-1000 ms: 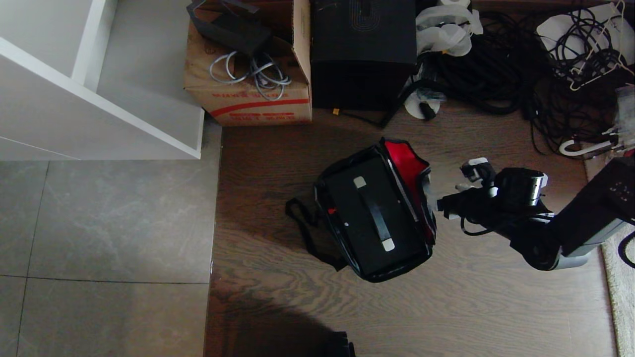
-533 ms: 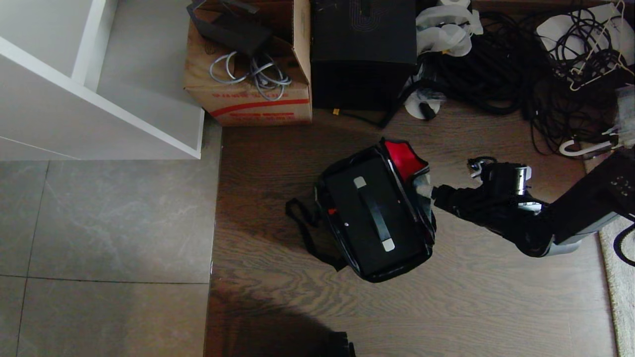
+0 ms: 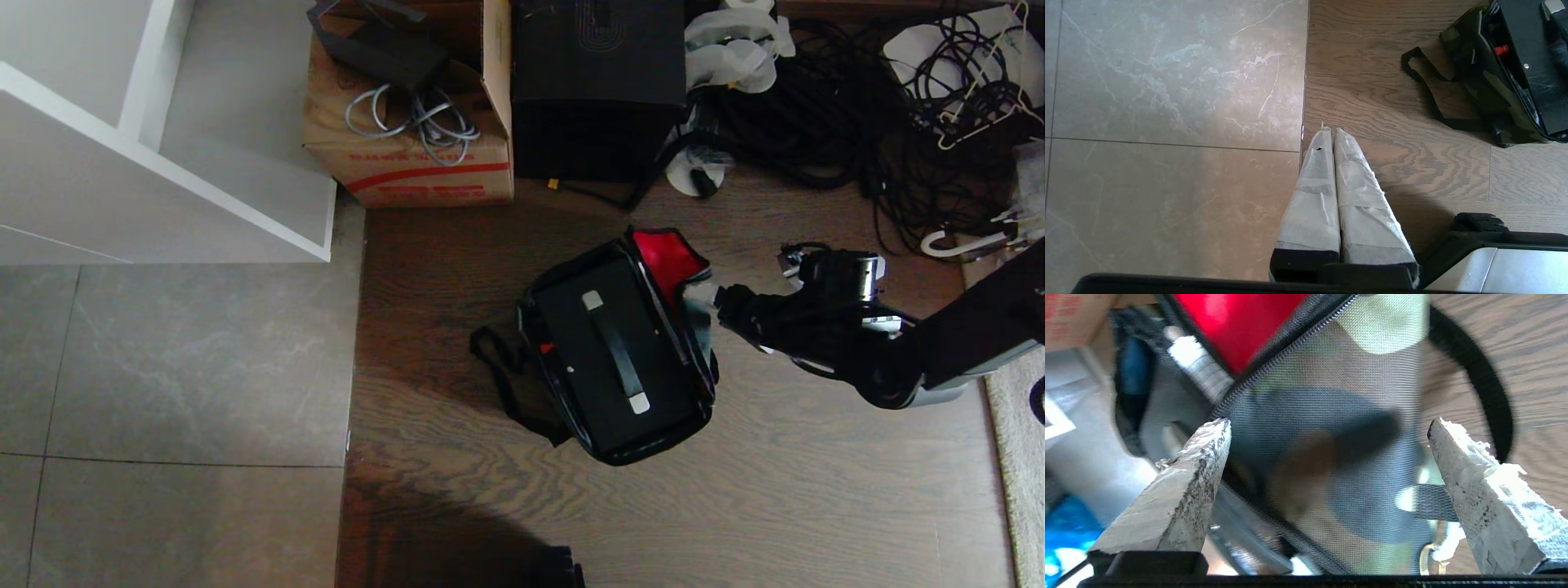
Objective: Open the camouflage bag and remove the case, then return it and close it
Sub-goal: Close the top of the storage box
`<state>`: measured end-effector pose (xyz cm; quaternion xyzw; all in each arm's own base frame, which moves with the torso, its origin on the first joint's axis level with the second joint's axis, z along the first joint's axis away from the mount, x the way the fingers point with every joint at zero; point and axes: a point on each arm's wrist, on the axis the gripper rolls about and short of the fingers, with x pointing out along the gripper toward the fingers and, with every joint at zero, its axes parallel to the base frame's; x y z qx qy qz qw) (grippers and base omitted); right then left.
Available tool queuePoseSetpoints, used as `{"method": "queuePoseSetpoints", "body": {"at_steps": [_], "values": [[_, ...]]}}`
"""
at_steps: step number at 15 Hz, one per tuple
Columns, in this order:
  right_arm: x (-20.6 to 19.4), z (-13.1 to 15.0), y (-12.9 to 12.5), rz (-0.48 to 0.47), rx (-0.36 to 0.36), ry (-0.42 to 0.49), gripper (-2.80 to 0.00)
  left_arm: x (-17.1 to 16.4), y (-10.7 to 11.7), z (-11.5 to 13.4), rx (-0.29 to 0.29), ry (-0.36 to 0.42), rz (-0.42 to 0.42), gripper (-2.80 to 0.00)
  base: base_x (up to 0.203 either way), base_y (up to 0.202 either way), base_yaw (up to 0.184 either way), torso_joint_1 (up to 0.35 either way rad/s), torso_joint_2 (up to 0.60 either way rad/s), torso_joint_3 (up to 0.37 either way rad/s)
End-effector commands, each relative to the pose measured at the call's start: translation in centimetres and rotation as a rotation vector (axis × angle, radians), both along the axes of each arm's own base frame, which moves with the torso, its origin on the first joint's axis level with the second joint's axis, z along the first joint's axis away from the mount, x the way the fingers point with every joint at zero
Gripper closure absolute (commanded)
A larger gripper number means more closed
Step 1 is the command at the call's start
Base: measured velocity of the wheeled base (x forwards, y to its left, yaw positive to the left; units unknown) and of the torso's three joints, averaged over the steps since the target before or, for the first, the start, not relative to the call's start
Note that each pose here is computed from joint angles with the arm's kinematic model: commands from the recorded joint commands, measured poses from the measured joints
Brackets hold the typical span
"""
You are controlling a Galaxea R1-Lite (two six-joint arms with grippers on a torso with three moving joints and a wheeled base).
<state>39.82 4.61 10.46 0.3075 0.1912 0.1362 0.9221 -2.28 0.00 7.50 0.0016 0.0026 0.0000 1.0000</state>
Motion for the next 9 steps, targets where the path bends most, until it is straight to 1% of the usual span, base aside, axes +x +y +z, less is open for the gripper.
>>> {"method": "queuePoseSetpoints", "body": {"at_steps": [1,2,3,9], "values": [[-0.1,-0.4,0.1,-0.006,0.062,0.060,-2.80,0.0,0.0,0.0,0.000,0.000,0.000,0.00,0.000,0.000,0.000,0.000,0.00,0.000],[0.1,0.1,0.2,-0.013,0.093,0.065,-2.80,0.0,0.0,0.0,0.000,0.000,0.000,0.00,0.000,0.000,0.000,0.000,0.00,0.000],[0.2,0.4,0.2,-0.014,0.107,0.065,-2.80,0.0,0.0,0.0,0.000,0.001,0.000,0.00,0.000,0.000,0.000,0.000,0.00,0.000],[0.1,1.6,-0.1,-0.028,0.129,0.063,-2.80,0.0,0.0,0.0,0.000,0.001,0.000,0.00,0.000,0.000,0.000,0.000,0.00,0.000]]}}
